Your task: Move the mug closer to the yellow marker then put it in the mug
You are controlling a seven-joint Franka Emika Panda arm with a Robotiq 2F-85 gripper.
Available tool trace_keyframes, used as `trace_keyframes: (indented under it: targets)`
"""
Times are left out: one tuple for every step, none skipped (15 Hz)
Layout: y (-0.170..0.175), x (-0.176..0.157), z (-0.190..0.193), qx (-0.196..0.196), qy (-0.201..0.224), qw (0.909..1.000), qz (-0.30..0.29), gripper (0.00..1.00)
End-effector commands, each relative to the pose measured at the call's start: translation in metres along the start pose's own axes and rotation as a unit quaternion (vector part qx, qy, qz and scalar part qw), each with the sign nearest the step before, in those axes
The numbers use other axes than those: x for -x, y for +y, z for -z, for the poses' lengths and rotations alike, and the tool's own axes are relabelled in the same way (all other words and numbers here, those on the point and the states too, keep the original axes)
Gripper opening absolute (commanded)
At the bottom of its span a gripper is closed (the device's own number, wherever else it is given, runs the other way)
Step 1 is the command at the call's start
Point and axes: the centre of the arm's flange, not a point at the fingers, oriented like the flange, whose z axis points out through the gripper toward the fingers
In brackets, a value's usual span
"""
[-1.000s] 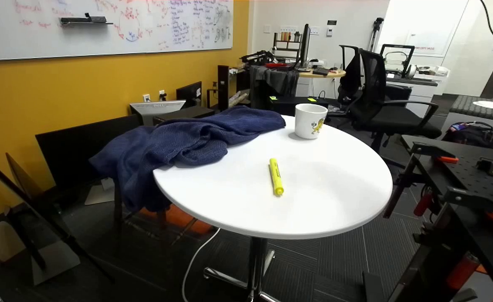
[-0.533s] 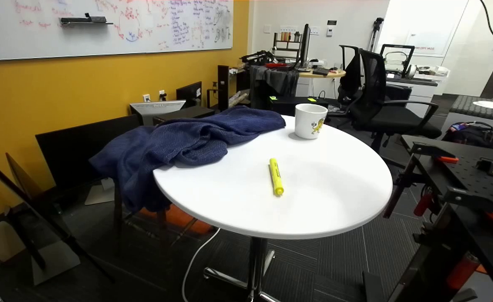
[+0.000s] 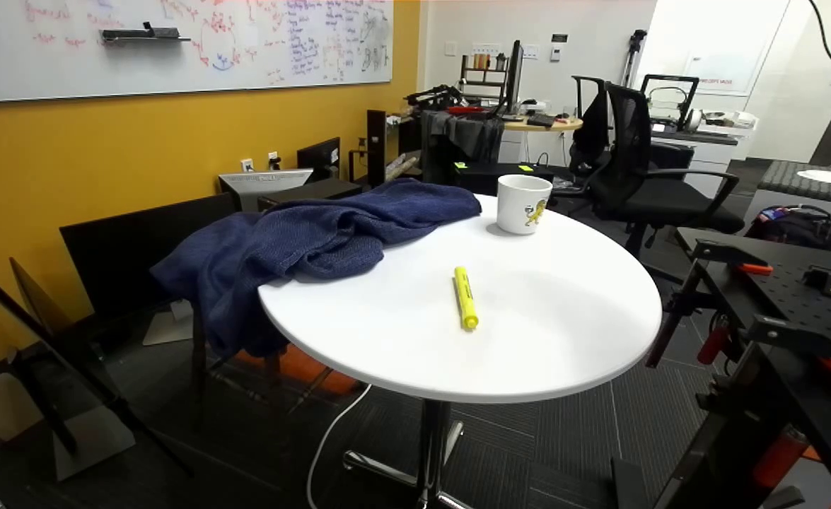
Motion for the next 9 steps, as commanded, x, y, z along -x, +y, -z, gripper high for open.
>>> trace_keyframes:
  targets:
    - [0.014,-0.016,-0.008,0.020,0.039,0.9990,-0.002,1.00]
    - [0.019,-0.021,-0.010,0.028,0.051,0.9983,-0.004,1.00]
    - [0.024,-0.025,-0.012,0.035,0.060,0.9976,-0.003,1.00]
    - [0.029,-0.029,-0.015,0.043,0.069,0.9967,-0.001,1.00]
    - [0.035,-0.035,-0.019,0.045,0.072,0.9964,0.004,1.00]
    - [0.040,-0.039,-0.023,0.048,0.077,0.9958,0.008,1.00]
    - [0.047,-0.045,-0.028,0.050,0.083,0.9952,0.013,1.00]
    - [0.053,-0.051,-0.034,0.049,0.086,0.9949,0.015,1.00]
    - [0.059,-0.055,-0.039,0.047,0.088,0.9949,0.016,1.00]
